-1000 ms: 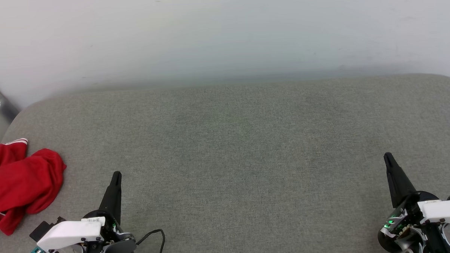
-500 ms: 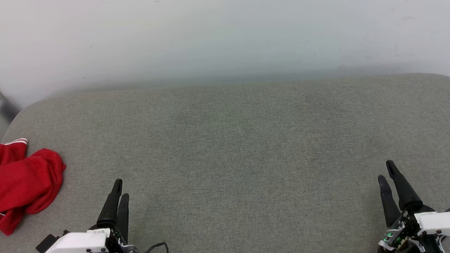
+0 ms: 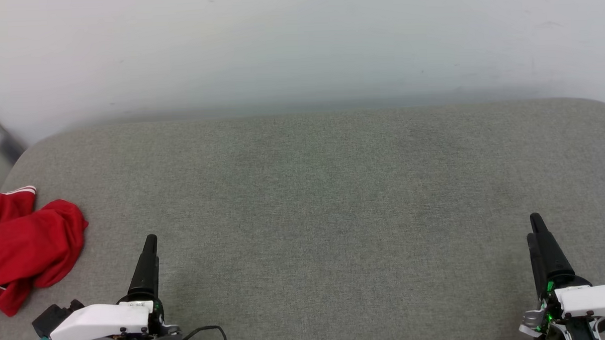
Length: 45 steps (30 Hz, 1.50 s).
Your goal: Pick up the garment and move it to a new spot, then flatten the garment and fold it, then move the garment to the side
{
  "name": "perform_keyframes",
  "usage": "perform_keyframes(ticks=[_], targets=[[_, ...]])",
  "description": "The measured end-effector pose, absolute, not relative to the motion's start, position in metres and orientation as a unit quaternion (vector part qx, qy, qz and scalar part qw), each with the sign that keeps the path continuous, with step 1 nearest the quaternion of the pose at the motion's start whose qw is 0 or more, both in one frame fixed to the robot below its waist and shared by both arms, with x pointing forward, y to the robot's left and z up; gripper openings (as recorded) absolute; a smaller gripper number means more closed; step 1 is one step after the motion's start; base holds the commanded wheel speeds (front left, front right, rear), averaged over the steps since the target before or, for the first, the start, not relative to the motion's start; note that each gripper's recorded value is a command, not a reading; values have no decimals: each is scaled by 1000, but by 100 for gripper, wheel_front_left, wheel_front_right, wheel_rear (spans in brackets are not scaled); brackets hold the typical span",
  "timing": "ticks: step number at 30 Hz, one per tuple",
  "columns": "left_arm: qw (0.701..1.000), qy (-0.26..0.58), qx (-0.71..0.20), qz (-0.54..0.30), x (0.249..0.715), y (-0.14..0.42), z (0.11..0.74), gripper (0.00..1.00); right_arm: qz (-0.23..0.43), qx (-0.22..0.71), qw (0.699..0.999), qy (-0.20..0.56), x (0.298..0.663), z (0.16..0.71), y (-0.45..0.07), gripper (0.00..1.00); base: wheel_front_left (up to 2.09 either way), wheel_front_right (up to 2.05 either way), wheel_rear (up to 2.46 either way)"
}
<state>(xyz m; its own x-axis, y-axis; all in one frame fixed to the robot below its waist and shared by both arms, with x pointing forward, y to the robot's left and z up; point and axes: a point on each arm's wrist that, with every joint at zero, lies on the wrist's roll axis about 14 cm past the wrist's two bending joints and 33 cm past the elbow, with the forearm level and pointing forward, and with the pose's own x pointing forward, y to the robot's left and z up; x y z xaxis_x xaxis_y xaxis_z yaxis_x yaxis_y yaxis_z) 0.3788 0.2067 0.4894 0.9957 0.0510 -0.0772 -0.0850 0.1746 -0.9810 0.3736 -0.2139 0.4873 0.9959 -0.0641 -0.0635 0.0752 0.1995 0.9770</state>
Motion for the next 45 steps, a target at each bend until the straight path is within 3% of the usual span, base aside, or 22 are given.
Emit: perform_keyframes(ticks=[10, 19, 31, 45], targets=[[837, 29, -544, 56, 377, 201, 490, 100, -27, 522, 852, -11, 374, 505, -210, 100, 0, 0, 0], [883, 33, -463, 63, 377, 197, 492, 100, -11, 428, 904, -14, 369, 511, -201, 100, 0, 0, 0], [933, 37, -351, 71, 373, 194, 490, 100, -6, 333, 943, -24, 365, 516, -199, 100, 0, 0, 0], [964, 24, -255, 68, 368, 189, 497, 100, 5, 240, 970, -33, 359, 519, -193, 100, 0, 0, 0]])
